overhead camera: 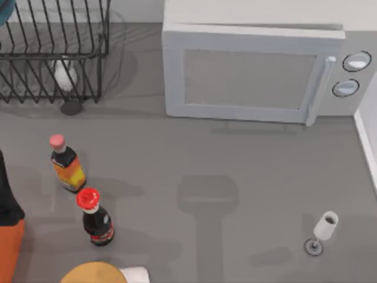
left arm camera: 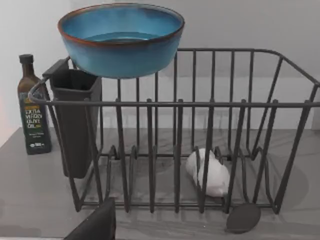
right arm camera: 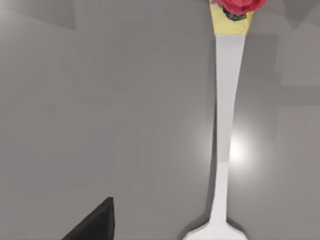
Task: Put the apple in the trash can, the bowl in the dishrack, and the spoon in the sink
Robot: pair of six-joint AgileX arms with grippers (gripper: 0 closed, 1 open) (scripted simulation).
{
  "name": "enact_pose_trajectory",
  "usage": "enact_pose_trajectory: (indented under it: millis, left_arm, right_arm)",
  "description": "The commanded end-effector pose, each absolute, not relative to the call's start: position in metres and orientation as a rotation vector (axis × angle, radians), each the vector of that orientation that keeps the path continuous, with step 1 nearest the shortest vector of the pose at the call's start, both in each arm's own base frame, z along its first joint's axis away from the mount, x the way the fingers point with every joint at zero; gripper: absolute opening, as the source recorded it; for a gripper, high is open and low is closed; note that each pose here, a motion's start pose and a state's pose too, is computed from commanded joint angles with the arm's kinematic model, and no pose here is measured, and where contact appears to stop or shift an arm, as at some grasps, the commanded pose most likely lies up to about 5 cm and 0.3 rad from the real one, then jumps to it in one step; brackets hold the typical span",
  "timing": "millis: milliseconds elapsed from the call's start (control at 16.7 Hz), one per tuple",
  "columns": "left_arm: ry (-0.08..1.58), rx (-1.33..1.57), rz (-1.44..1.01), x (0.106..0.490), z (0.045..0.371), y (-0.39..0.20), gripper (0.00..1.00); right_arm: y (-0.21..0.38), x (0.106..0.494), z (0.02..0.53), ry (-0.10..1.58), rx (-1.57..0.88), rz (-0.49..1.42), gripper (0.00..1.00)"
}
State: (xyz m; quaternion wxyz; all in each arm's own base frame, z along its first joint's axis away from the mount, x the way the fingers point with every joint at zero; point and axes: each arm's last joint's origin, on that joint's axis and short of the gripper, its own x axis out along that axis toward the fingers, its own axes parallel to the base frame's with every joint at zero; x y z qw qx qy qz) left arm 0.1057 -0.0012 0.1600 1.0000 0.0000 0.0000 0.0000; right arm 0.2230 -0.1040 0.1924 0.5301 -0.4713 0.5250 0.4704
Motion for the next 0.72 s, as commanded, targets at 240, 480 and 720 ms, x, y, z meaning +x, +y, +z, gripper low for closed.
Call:
enact_pose_trajectory:
  millis: [240,480,720]
  left_arm:
    - [0.0,0.0,0.0,0.106,0.16,-0.001,1.0]
    - [0.0,0.0,0.0,0.106,0.16,-0.001,1.0]
    - [0.0,0.0,0.0,0.106,0.16,-0.001,1.0]
  right_arm:
    - [-0.106,0.226,0.166,1.257,-1.12,1.124,1.0]
    - [-0.107,0.228,0.122,1.254,-1.124,1.119,1.0]
    - [-0.105,0.224,0.094,1.256,-1.122,1.122,1.0]
